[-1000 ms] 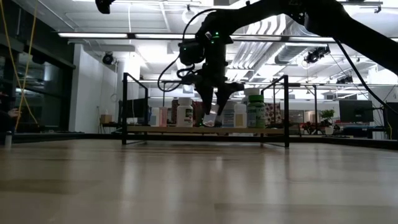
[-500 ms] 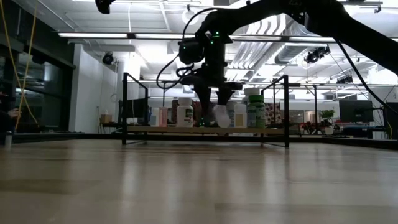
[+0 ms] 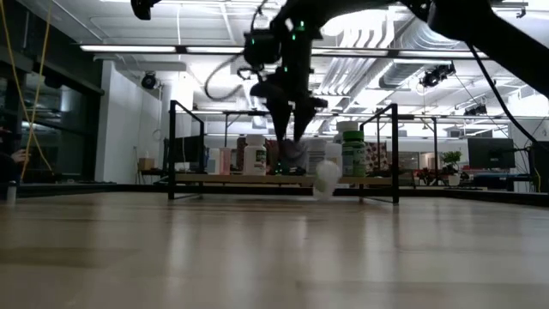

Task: Pick and place medicine bottles onto shelf by color
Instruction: Put the transparent pill bottle on the shelf

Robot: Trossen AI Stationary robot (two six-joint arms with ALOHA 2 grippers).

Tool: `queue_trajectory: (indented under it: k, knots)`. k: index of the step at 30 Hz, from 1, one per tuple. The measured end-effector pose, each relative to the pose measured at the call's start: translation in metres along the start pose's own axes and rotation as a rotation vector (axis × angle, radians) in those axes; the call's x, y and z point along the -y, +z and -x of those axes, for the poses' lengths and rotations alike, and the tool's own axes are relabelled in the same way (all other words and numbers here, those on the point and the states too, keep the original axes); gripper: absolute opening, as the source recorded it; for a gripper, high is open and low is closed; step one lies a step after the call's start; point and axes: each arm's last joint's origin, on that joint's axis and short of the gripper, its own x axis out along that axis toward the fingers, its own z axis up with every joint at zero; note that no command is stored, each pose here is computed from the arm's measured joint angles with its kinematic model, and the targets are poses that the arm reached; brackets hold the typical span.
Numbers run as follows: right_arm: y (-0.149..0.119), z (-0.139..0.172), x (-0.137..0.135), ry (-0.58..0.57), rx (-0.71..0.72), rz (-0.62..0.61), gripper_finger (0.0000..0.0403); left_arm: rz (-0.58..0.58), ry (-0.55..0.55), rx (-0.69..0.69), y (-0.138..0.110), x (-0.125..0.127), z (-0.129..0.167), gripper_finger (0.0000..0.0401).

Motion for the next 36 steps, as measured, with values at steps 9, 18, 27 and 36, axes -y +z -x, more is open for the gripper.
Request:
queue_trajectory:
  k: [9,18,27,36]
  knots:
    - [-0.048,0.034,-0.072,-0.026,0.025,0.247,0.0229,0.0,0.003,0.0,0.0,0.0,0.0,0.0179]
    - [-0.094,0.046,-0.113,-0.154,0.001,0.326,0.0229,0.0,0.002,0.0,0.0,0.0,0.0,0.0179]
    - [-0.157,0.019,-0.086,-0.071,-0.06,0.179,0.0229,0.005,-0.002,0.006,0.001,0.0,0.001,0.0179]
    - [-0.253,0.024,-0.043,0.328,0.337,-0.075,0.0229,0.031,-0.002,0.004,0.001,0.0,0.001,0.0179]
